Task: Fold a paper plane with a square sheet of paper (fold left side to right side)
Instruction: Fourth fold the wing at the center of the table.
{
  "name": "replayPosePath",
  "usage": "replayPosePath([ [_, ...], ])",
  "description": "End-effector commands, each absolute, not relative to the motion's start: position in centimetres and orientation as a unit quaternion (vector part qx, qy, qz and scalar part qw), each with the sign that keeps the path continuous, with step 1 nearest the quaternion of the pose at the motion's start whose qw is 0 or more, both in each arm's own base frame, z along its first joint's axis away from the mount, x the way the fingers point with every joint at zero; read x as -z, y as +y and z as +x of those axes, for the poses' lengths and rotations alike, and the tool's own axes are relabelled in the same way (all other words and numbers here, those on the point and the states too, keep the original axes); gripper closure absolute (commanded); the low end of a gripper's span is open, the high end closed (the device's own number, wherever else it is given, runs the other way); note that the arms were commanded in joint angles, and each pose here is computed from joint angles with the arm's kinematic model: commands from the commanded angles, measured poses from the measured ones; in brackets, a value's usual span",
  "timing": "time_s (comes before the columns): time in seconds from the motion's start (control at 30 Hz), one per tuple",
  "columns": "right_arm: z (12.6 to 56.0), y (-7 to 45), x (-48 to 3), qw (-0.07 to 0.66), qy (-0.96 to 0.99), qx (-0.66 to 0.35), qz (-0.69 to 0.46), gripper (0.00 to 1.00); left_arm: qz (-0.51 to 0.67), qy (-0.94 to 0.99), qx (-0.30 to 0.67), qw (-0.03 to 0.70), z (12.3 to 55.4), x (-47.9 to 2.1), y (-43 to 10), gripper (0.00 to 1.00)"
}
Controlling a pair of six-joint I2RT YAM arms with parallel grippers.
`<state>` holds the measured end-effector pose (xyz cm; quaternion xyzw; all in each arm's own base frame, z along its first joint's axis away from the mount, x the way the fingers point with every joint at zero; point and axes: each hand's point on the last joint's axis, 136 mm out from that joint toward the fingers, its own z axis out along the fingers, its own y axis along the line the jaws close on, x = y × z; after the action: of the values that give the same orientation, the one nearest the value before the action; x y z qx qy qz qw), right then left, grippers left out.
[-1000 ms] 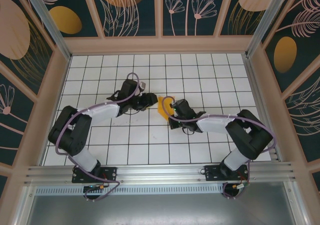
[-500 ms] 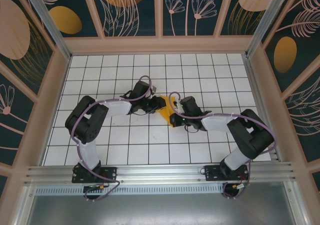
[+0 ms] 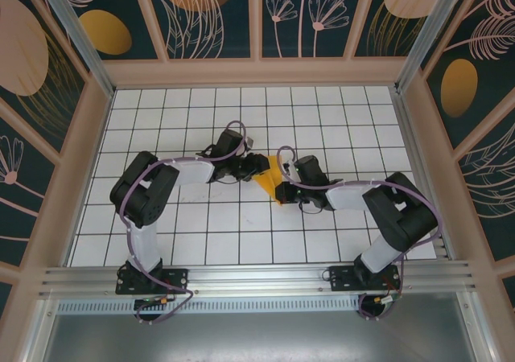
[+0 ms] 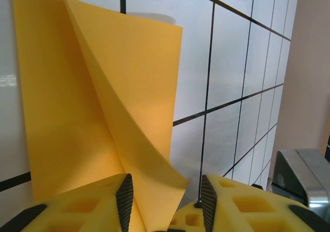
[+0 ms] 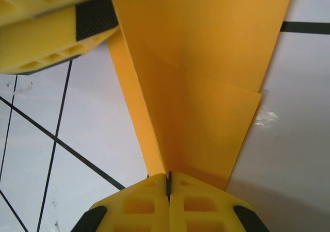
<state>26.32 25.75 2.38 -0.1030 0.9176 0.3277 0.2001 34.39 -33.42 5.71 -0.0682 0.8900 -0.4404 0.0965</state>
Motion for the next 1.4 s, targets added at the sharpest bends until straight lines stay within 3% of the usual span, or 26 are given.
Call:
replayPosePath([
  [0.0,26.2,25.7,-2.1,0.195,0.915,-0.339,-0.097,0.96,-0.051,0.878,0.456,0.134,34.9,-9.3,-33.8,0.55],
  [0.1,26.3,25.7,-2.2,0.197,0.914,-0.341,-0.095,0.97,-0.059,0.885,0.440,0.140,34.9,-9.1,-33.0,0.56],
  [0.37,26.3,25.7,-3.4,0.212,0.903,-0.362,-0.094,0.97,-0.073,0.892,0.429,0.122,34.7,-7.0,-32.9,0.75],
  [0.63,26.7,25.7,-4.3,0.218,0.892,-0.389,-0.076,0.98,-0.073,0.894,0.429,0.110,34.8,-6.0,-33.3,0.80],
  [0.8,26.7,25.6,-4.5,0.218,0.889,-0.396,-0.073,0.98,-0.072,0.890,0.438,0.104,34.9,-5.7,-33.7,0.74],
  [0.93,26.6,25.7,-4.4,0.215,0.889,-0.399,-0.071,0.98,-0.072,0.891,0.438,0.097,35.1,-5.0,-34.1,0.62],
  [1.37,26.4,25.8,-3.8,0.204,0.891,-0.400,-0.068,0.98,-0.071,0.888,0.445,0.095,35.5,-4.9,-34.8,0.61],
])
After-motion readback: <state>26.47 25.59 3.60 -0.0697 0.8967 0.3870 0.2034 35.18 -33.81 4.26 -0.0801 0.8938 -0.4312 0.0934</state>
